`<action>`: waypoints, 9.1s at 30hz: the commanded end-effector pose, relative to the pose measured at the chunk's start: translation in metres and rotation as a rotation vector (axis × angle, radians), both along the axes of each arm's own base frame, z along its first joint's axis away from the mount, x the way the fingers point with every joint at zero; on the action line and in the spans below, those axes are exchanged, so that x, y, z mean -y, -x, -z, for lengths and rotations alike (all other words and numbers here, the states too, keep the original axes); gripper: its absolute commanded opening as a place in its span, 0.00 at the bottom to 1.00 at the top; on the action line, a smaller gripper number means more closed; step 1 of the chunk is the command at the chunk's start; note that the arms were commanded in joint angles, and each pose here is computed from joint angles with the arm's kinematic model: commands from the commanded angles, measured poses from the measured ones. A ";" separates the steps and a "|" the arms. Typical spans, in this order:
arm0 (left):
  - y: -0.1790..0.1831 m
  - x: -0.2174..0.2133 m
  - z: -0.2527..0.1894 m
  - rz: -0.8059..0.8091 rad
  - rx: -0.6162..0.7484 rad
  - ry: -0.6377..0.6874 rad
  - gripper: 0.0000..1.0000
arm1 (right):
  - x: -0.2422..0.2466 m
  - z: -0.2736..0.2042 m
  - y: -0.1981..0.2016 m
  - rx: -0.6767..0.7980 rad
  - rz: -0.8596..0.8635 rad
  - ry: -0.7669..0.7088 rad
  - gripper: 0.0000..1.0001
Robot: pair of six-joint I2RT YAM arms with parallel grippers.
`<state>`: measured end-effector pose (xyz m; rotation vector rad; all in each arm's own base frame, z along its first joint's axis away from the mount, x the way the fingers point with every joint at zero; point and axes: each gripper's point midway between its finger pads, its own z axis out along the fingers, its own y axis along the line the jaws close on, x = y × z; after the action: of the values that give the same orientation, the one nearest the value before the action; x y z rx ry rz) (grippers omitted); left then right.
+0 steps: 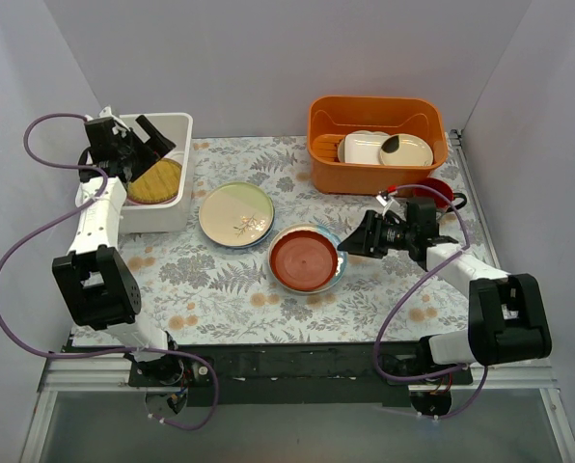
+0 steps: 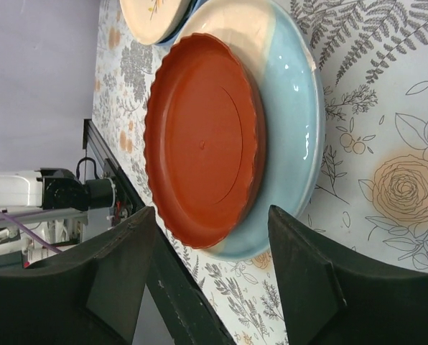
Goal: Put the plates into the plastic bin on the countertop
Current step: Pick up the plate at the center of the board, then place the plate in the plastic bin.
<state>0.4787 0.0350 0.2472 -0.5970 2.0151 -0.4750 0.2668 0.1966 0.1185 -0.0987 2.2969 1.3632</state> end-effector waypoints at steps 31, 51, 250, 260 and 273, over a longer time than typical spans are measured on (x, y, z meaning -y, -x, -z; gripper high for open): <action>0.027 0.207 -0.062 0.568 0.216 0.007 0.98 | -0.025 0.047 -0.004 -0.022 -0.040 0.228 0.50; 0.057 0.269 -0.055 0.802 0.243 -0.005 0.98 | -0.023 0.068 0.001 -0.085 -0.039 0.281 0.20; 0.013 0.047 -0.016 0.252 0.079 0.274 0.00 | 0.028 -0.036 -0.021 0.341 0.234 0.322 0.98; 0.015 0.013 -0.014 0.129 0.100 0.301 0.00 | 0.010 -0.080 -0.044 0.412 0.275 0.171 0.98; 0.022 -0.004 -0.031 0.060 0.150 0.258 0.00 | -0.003 -0.077 -0.051 0.402 0.258 0.086 0.98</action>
<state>0.4664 0.0340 0.2387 -0.6959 1.9367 -0.8636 0.3130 0.1915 0.1705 -0.0742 2.0687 0.9276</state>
